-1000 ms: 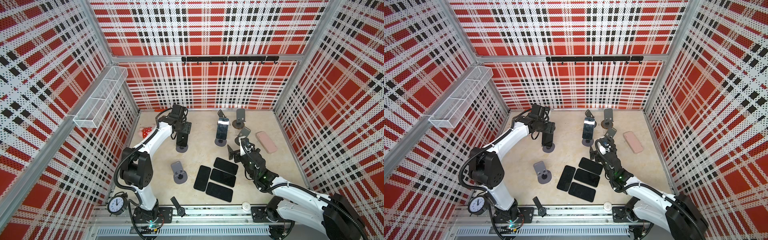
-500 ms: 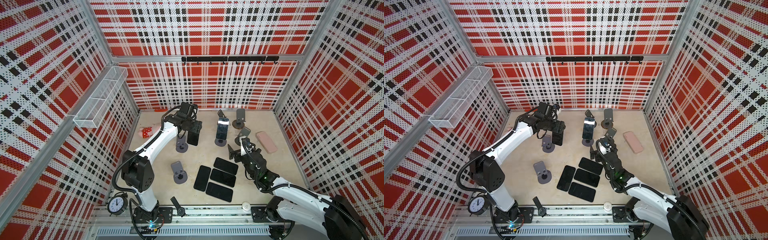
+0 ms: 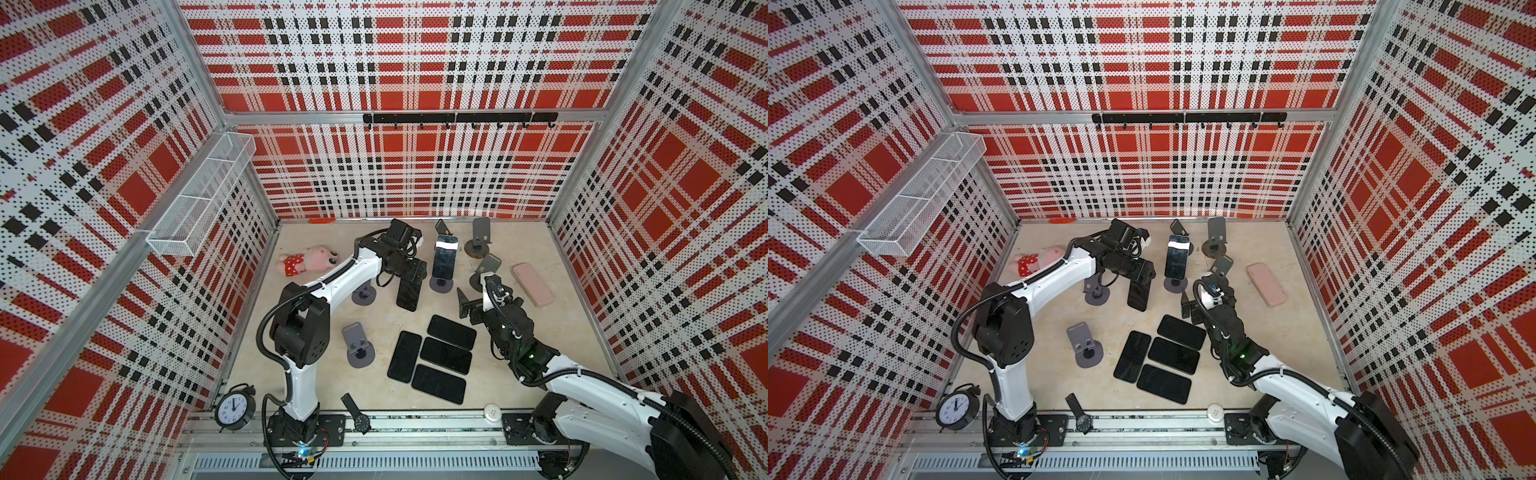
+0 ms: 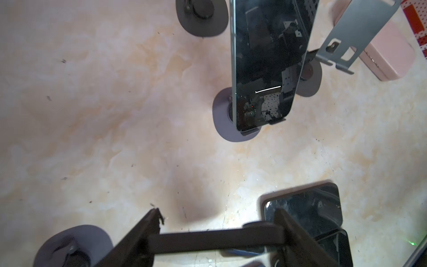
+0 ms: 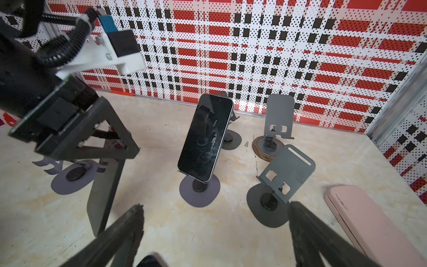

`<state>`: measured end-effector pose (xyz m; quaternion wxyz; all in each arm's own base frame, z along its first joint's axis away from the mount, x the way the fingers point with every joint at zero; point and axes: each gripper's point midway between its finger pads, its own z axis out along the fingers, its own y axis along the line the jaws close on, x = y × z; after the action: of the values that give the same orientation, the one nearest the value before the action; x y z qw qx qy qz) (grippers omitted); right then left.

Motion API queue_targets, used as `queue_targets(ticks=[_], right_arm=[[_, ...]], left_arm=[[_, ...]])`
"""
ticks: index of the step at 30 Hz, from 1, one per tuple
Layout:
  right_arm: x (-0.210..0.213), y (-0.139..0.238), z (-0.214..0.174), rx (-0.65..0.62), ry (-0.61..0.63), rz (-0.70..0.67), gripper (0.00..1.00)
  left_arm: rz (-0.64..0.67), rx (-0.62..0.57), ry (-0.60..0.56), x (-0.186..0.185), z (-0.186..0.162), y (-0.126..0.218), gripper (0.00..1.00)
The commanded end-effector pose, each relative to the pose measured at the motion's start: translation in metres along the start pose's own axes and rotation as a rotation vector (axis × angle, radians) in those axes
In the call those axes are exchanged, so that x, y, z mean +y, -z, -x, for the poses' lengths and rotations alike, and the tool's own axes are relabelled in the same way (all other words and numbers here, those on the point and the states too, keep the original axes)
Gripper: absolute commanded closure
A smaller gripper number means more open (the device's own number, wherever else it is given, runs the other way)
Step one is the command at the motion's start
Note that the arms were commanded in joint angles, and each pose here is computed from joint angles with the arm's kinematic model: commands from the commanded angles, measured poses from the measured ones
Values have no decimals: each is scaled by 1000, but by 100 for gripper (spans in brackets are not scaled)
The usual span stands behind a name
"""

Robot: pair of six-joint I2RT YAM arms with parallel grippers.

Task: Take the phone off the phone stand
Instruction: 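Carry the black phone toward the flat phones with the left gripper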

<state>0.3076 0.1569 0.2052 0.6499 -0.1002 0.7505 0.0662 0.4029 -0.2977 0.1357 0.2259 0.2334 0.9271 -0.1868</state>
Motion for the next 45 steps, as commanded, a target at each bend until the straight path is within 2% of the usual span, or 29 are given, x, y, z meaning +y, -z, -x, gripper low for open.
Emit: queue_targets(ticks=[1,19,33,45], right_arm=[[-3,2,4,-23,-1,-14,0],[-3,1,2,-19,1,-16,0],[-3,2,3,-22,-3,-11,0],[-3,3,5,-28,-8,-11,0]], left_arm=[[-70,-2,-10,-11,2,-12,33],[-51,87,27,-13,-32,-59,33],[-28,97,127,-15,-41,-87,34],[8,138,181,-6,-60,-95,35]])
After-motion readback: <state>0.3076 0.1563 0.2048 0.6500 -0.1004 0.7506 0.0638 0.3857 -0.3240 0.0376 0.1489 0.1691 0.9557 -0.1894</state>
